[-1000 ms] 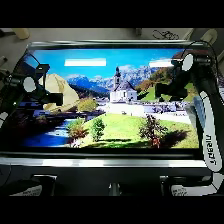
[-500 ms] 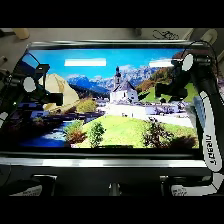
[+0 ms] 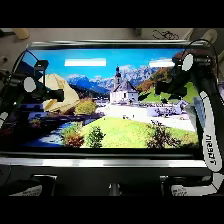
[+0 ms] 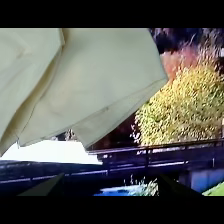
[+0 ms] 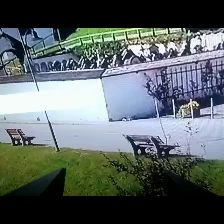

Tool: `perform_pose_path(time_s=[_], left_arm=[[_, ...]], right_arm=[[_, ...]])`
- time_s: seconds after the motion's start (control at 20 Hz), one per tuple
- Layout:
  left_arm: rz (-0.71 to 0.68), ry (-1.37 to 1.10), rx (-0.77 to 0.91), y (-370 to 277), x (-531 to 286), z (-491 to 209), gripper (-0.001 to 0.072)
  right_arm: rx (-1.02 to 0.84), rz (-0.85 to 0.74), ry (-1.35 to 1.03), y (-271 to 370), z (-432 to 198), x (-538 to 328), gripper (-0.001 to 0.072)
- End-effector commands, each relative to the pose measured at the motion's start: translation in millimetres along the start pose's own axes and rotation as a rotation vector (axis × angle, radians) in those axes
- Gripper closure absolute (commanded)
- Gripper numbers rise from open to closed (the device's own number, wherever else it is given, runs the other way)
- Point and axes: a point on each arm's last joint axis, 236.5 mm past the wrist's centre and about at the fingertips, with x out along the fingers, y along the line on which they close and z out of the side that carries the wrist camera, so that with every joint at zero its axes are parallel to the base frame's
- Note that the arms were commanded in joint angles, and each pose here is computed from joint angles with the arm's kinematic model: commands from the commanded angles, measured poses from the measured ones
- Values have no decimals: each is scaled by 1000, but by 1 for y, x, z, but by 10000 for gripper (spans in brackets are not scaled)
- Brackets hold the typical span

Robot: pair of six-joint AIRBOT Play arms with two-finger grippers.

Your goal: Fold the shirts.

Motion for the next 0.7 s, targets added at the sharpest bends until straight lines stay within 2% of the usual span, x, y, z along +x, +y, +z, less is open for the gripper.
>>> perform_pose_path(time_s=[0.0,0.1,0.2,0.3,0.4,0.5,0.65], left_arm=[[-41,-186,-4,-8,0,46,37],[-13,-175,-112,24,4,66,35],[39,-26,-279,95,20,61,25],[-35,62,-511,149,38,47,-13],[-145,106,-712,177,58,29,-13],[-191,155,-810,185,80,6,-13],[-227,131,-826,171,109,-4,-13]], right_arm=[[1,10,-44,3,10,0,43],[1,8,-35,2,8,0,45],[2,8,-33,2,8,1,45],[-20,10,-30,3,8,2,44],[-44,13,-27,4,7,2,43],[-52,33,-28,8,7,2,43],[-53,55,-38,14,9,1,44]])
